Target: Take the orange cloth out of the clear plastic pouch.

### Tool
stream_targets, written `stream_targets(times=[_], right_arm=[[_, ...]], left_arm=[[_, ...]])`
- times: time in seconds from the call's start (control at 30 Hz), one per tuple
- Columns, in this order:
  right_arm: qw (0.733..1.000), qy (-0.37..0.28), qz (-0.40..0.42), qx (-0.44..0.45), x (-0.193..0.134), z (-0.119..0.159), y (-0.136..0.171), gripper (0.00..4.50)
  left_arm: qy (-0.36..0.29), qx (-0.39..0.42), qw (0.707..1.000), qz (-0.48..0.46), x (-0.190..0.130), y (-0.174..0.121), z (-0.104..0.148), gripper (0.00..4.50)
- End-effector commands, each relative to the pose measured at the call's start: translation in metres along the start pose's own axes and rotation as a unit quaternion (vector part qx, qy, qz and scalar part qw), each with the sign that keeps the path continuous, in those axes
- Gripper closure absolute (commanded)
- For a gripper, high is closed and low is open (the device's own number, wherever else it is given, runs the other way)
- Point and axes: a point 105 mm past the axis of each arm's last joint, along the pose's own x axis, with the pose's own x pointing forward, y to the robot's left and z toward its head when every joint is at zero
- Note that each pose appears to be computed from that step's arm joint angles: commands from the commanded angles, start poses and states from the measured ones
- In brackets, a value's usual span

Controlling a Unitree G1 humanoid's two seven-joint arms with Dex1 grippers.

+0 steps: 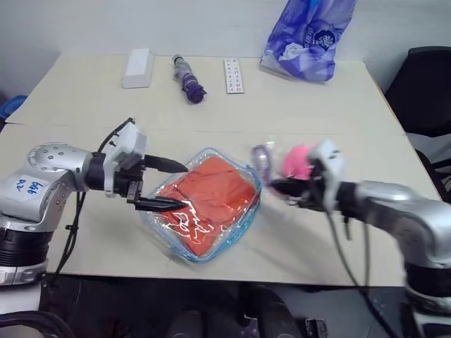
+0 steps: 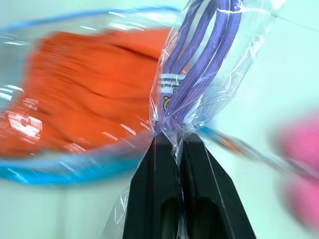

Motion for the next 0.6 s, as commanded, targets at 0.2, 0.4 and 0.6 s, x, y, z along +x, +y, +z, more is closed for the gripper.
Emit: stream_targets(times=[0.2, 0.4, 0.6], right_arm=[[0.974, 0.047, -0.212, 0.067, -0.078, -0.071, -0.06, 4.48], [0.962, 0.055, -0.256, 0.078, -0.079, -0.098, -0.076, 3.44], [0.966, 0.037, -0.248, 0.061, -0.094, -0.077, -0.077, 1.31]], left_arm=[[-0.043, 0.053, 0.996, -0.055, 0.036, -0.004, 0.028, 0.0], [-0.03, 0.066, 0.995, -0.076, 0.042, -0.004, 0.028, 0.0], [-0.024, 0.066, 0.994, -0.082, 0.039, -0.005, 0.027, 0.0]])
